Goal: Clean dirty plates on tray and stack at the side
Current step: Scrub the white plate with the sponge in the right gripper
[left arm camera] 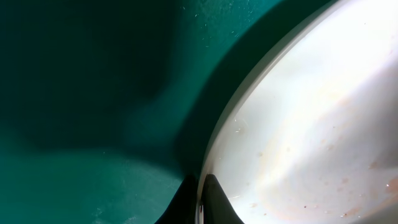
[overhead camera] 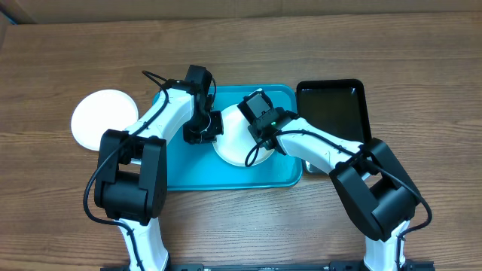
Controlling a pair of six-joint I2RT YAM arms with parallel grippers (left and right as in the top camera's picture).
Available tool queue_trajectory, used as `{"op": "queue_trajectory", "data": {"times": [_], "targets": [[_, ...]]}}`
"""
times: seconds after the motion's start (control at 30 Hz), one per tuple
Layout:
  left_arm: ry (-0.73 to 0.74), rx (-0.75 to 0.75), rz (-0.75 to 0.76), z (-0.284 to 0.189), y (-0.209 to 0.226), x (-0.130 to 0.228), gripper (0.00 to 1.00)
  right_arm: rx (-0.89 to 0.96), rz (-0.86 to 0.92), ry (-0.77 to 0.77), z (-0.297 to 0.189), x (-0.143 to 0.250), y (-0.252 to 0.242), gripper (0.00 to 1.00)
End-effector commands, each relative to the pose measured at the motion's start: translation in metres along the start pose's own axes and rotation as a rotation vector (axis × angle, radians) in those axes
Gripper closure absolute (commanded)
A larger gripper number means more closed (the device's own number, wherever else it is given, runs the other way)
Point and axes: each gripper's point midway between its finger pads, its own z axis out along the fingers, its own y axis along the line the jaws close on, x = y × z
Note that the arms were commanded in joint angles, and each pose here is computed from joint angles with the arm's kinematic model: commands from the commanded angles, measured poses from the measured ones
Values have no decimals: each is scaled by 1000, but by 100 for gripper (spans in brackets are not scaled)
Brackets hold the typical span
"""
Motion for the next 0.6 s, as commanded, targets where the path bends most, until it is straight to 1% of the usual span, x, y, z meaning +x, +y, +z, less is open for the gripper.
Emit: {"op": "queue_trajectory", "data": {"times": [0.0,0.03,0.1,0.2,0.27,0.43,0.57], "targets": [[30,-35,-3,13,6,7,96,1,-18,35,10,8,5,96],[30,-35,-2,13,6,7,96,-27,-21,49,13,12,11,96],[28,-34,-2,13,6,7,96,-140,-22,76,14,18,31,96],[29,-35,-2,13,6,7,96,-350,-1,103,4,23,66,96],[28,-35,-2,13,6,7,96,-427,24,117,-1,24,78,96],[28,-35,-2,13,6,7,96,-501,54,138,-9,25,88,96],[28,-35,-2,13,6,7,96,-514,141,99,-23,1,71,96]]}}
